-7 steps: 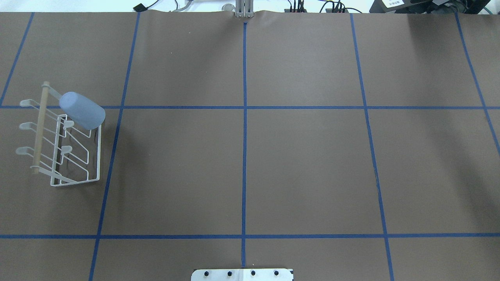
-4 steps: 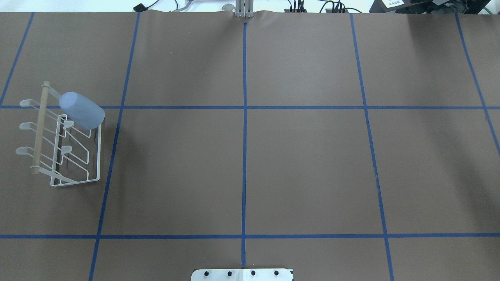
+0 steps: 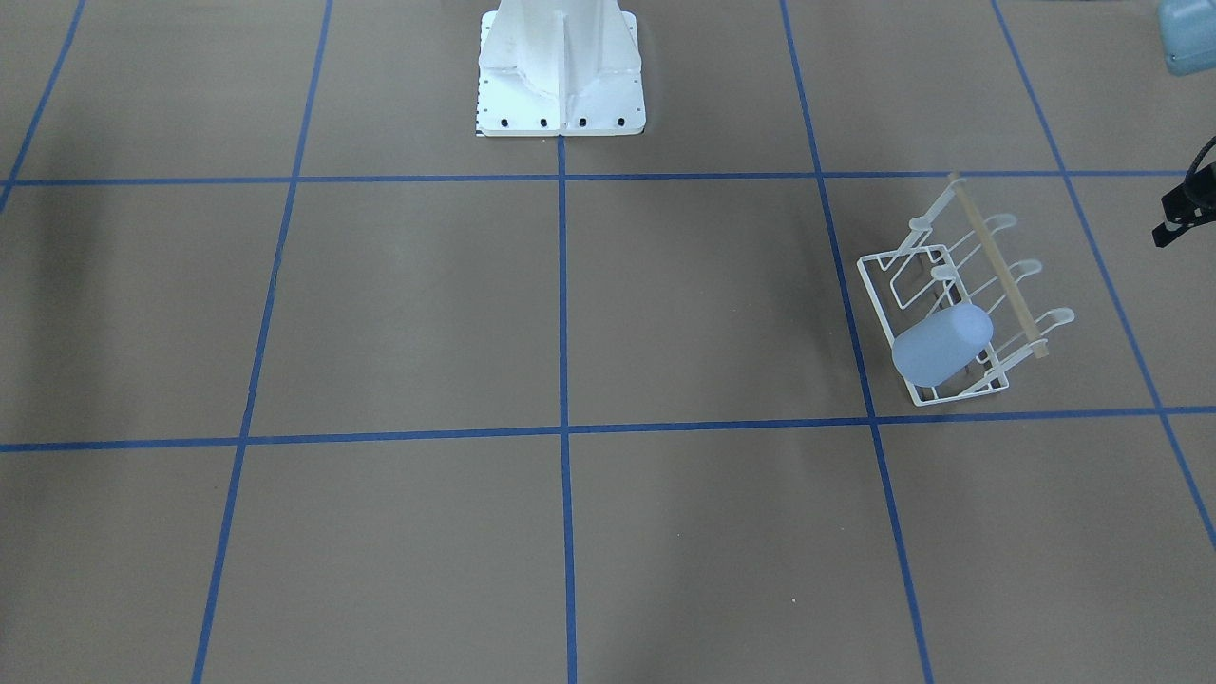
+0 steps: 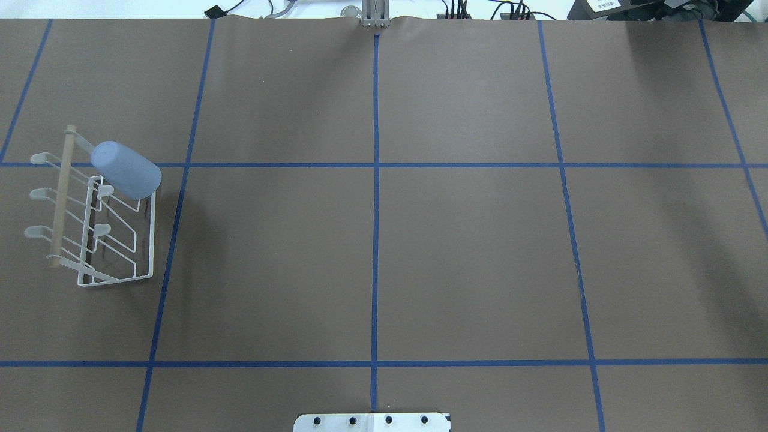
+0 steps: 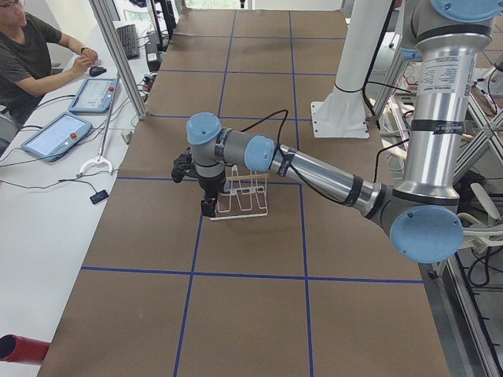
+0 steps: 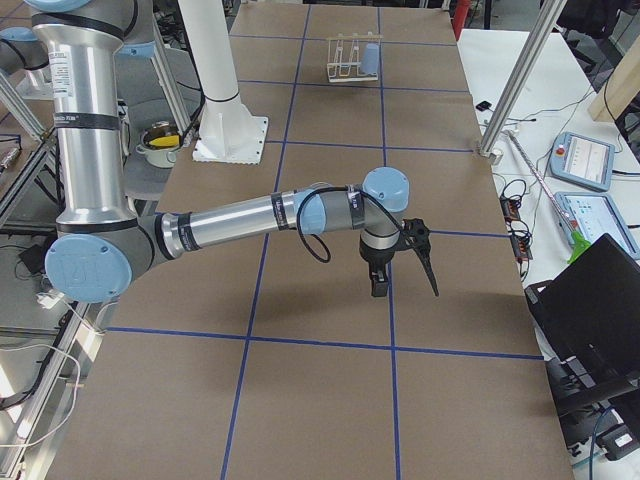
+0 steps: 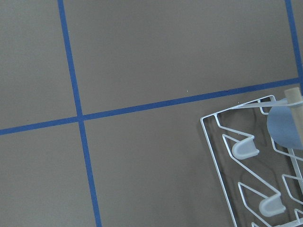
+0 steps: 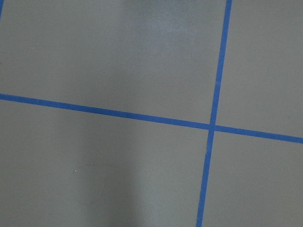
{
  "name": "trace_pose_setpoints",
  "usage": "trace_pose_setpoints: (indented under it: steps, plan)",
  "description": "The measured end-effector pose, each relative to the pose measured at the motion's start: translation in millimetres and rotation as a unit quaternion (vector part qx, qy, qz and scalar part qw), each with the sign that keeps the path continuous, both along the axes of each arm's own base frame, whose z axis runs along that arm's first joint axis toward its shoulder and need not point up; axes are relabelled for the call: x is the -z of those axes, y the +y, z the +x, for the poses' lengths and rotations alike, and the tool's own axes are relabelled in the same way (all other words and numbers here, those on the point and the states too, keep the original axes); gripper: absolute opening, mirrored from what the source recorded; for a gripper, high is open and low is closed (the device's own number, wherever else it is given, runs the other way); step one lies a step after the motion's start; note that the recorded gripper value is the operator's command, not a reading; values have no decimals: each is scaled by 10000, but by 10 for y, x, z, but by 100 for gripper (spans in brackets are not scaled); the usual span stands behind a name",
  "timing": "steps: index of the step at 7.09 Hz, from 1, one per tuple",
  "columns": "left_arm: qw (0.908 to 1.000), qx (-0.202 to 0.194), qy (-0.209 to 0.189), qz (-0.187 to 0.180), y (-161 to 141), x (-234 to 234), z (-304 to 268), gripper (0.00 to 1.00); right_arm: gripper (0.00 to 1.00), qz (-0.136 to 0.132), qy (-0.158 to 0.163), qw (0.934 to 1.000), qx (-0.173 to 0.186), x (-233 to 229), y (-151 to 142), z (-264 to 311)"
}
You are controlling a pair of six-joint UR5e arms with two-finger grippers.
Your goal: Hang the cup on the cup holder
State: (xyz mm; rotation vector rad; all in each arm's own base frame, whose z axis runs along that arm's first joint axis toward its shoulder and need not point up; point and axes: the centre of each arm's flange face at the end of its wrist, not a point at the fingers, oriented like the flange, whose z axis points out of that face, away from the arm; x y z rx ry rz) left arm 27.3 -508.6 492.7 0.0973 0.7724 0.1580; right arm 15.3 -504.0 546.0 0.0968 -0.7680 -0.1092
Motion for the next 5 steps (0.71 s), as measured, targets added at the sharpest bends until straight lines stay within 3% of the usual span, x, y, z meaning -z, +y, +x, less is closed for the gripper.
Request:
trace_pose_setpoints:
  steps: [5]
  plan:
    - [9994,11,58,333,-6,-9,-8,99,100,-8,-79,10000,32,14,1,-37]
